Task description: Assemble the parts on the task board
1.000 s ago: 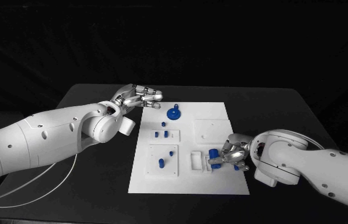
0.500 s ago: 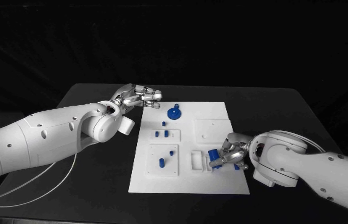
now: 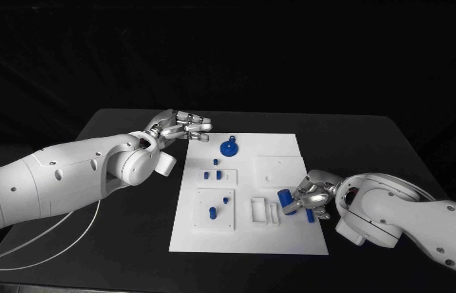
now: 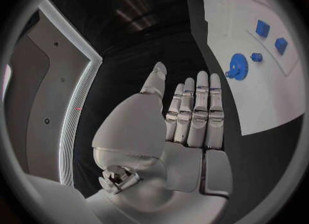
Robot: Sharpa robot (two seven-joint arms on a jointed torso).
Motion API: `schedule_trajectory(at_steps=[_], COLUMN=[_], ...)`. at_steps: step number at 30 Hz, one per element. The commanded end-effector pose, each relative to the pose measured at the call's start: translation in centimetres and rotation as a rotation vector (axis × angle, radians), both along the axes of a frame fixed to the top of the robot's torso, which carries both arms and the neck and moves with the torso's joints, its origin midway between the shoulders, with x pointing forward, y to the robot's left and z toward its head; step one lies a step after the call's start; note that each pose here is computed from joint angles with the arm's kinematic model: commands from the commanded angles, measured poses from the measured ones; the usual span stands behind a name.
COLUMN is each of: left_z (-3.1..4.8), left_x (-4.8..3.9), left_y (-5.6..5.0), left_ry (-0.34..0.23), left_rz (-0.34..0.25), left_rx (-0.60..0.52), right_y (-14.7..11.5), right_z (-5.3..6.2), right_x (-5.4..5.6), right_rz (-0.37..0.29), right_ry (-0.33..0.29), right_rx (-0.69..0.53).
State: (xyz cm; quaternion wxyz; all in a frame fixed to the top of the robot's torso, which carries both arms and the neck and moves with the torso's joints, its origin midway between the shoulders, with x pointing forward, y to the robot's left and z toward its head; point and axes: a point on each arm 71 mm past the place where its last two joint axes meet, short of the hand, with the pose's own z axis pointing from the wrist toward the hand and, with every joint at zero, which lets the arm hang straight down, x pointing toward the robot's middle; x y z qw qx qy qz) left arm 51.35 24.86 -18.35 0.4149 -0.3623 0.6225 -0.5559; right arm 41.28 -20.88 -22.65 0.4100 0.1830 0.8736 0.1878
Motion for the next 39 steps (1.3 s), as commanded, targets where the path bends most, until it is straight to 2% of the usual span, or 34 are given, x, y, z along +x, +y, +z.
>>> schedule_trajectory(at_steps=[1, 6, 13, 21, 39], left_z=[-0.02, -0.07, -0.13, -0.17, -0.21], left_x=[-0.07, -0.07, -0.07, -0.08, -0.14], left_y=[-0.1, -0.3, -0.3, -0.4, -0.3], left_ry=[0.005, 0.009, 0.014, 0.016, 0.024], left_rz=[-0.017, -0.022, -0.025, -0.028, -0.030], left_rx=[-0.005, 0.000, 0.007, 0.009, 0.011], right_y=[0.4, 1.2, 2.3, 3.3, 4.8], right_z=[0.5, 0.7, 0.6, 0.4, 0.0], right_x=[-0.1, -0.4, -0.5, -0.4, -0.1], right_rz=[-0.009, 0.056, 0.104, 0.131, 0.156], right_ry=[0.027, 0.073, 0.103, 0.118, 0.110], right_rx=[0.047, 0.032, 0.022, 0.011, -0.002])
